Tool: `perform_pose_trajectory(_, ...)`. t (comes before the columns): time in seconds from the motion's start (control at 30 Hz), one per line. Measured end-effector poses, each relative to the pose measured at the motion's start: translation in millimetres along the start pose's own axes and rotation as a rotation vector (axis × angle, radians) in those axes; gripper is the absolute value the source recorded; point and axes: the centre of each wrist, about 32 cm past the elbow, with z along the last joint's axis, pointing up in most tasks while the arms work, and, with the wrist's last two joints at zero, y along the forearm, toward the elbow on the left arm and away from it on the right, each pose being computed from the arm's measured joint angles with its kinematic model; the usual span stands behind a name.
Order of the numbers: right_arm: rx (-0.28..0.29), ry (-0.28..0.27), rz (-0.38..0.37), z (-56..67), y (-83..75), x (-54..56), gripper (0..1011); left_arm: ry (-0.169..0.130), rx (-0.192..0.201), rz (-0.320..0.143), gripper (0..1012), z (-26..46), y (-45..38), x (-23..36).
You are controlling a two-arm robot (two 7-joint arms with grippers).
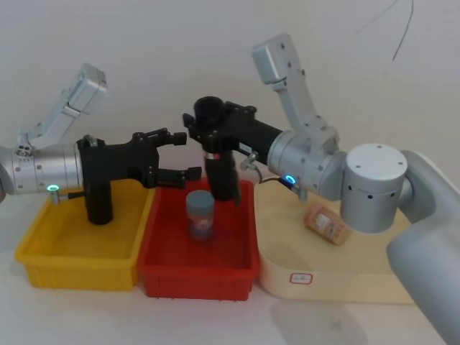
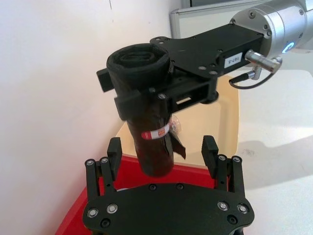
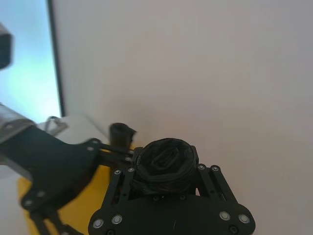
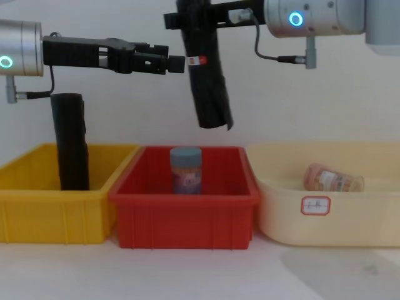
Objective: Pick up the garbage bag with the one hand and transfer it to the other hand.
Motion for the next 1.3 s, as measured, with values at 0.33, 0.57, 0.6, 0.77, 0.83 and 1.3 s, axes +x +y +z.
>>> perform_pose_trajectory(0.33, -0.042, -0.007, -0.158, -3.4, -16.1, 5.4, 506, 0.000, 0.000, 0.000, 1001, 0.0, 0.0, 0.0)
perform_pose_trajectory(0.57, -0.069, -0.004, -0.255, -7.1, -27.2, 11.1, 506, 0.000, 0.000, 0.000, 1001, 0.0, 0.0, 0.0)
perform_pose_trajectory(0.6, -0.076, -0.003, -0.277, -7.8, -29.7, 12.6, 506, 0.000, 0.000, 0.000, 1001, 0.0, 0.0, 0.0)
perform_pose_trajectory(0.77, -0.095, 0.003, -0.344, -10.2, -37.9, 18.0, 506, 0.000, 0.000, 0.000, 1001, 0.0, 0.0, 0.0)
perform_pose_trajectory(0.83, -0.108, 0.007, -0.377, -12.1, -42.1, 21.0, 506, 0.000, 0.000, 0.000, 1001, 0.0, 0.0, 0.0)
perform_pose_trajectory(1.3, -0.143, 0.018, -0.472, -17.3, -54.3, 30.0, 859, 0.000, 0.000, 0.000, 1001, 0.0, 0.0, 0.0)
